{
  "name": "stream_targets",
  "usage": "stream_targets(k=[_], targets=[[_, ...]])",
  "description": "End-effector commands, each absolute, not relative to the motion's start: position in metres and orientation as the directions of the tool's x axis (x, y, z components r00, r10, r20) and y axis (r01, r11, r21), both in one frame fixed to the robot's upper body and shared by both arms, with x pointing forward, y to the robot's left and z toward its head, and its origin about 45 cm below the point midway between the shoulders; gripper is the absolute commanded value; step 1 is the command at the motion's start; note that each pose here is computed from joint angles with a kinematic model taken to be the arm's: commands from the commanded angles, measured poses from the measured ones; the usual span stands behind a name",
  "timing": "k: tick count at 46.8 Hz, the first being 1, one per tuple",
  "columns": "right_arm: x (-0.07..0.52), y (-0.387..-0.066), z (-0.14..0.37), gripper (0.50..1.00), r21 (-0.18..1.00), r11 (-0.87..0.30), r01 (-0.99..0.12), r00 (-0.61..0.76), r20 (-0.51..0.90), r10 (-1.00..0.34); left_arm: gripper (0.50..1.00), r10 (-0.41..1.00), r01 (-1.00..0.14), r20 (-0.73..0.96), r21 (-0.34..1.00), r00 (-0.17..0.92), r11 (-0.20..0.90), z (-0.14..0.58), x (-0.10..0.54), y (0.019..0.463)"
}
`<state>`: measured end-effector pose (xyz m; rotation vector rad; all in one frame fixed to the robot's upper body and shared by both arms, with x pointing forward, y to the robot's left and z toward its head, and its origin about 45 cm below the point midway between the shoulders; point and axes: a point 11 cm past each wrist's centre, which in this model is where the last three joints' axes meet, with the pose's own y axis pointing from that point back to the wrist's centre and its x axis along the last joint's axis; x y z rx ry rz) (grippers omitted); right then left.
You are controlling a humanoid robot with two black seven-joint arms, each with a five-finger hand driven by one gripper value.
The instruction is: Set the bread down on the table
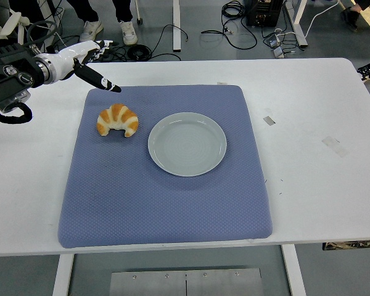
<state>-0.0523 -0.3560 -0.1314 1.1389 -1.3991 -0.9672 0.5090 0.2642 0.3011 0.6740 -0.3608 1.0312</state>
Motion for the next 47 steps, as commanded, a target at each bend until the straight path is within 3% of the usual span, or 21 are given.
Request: stream_targets(k=[1, 13, 31, 47], targets=[[-0.052, -0.356, -0.131, 1.000, 0.966, 0.222, -0.135, -0.007, 0.223, -0.975, 0.983, 0.686, -0.877, 0.549, 0.338, 0.478, 0.340, 0.302, 0.509, 0.266], [-0.052, -0.356, -0.131, 1.000, 0.966, 0.222, -0.135, -0.007, 0.223, -0.975, 0.983, 0.798, -0.888, 0.402, 0.300, 0.450, 0.349, 0.300, 0.509, 0.264], [-0.052, -0.356, -0.131, 1.000, 0.966, 0.222, -0.135, -0.007, 0.223, -0.975, 0.983, 0.838, -0.855, 0.244, 0.326, 0.488, 0.403, 0.308, 0.511, 0.275], [-0.052, -0.356, -0.131, 1.000, 0.966, 0.222, -0.135, -0.007, 0.223, -0.975, 0.984, 0.906, -0.880, 0.056, 0.267, 0.420, 0.392, 0.302, 0.511, 0.290]])
